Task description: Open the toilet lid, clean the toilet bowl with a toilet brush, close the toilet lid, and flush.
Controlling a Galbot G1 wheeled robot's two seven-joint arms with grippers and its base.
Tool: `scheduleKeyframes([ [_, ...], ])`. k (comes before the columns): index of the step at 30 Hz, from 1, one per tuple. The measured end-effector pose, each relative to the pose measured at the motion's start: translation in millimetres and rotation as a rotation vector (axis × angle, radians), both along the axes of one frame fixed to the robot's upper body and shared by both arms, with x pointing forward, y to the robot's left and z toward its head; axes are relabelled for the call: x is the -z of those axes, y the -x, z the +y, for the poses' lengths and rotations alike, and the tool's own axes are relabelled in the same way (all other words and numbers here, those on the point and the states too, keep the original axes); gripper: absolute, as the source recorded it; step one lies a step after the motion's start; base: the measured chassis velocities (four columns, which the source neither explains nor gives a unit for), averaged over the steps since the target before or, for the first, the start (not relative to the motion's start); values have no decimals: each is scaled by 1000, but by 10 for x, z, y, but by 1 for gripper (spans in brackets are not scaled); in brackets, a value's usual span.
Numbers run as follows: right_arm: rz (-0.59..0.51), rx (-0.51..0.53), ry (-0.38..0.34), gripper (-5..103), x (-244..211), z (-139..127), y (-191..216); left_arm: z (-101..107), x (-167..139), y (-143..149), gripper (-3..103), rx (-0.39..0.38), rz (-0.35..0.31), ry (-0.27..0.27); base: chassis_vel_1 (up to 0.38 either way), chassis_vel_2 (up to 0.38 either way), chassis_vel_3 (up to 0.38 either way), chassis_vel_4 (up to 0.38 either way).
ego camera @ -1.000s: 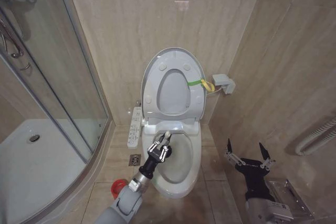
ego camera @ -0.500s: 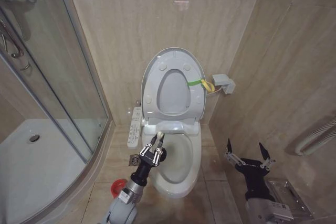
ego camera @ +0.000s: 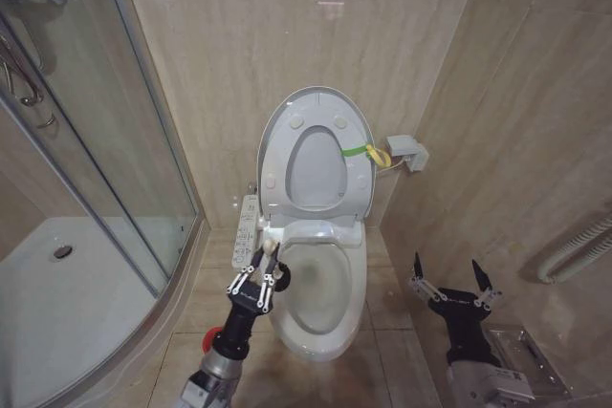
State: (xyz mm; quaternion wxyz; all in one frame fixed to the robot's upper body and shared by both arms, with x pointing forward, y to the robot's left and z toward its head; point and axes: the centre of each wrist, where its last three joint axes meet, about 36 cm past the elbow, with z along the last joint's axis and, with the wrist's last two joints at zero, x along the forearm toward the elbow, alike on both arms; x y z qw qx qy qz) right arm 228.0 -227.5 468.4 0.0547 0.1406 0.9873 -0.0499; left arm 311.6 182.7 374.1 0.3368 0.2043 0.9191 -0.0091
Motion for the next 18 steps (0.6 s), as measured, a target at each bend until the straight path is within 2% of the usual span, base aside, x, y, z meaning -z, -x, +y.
scheduleKeyframes([
  [1, 0, 0, 0, 100, 0, 0, 0, 0, 0, 0, 20, 0, 0, 0, 0, 0, 0, 0],
  [8, 0, 0, 0, 100, 0, 0, 0, 378, -22, 151, 20, -117, 17, -26, 0, 0, 0, 0],
  [13, 0, 0, 0, 100, 0, 0, 0, 502, 97, 316, 20, -174, 44, -18, 0, 0, 0, 0],
  [18, 0, 0, 0, 100, 0, 0, 0, 527, 205, 386, 20, -209, 63, 1, 0, 0, 0, 0],
])
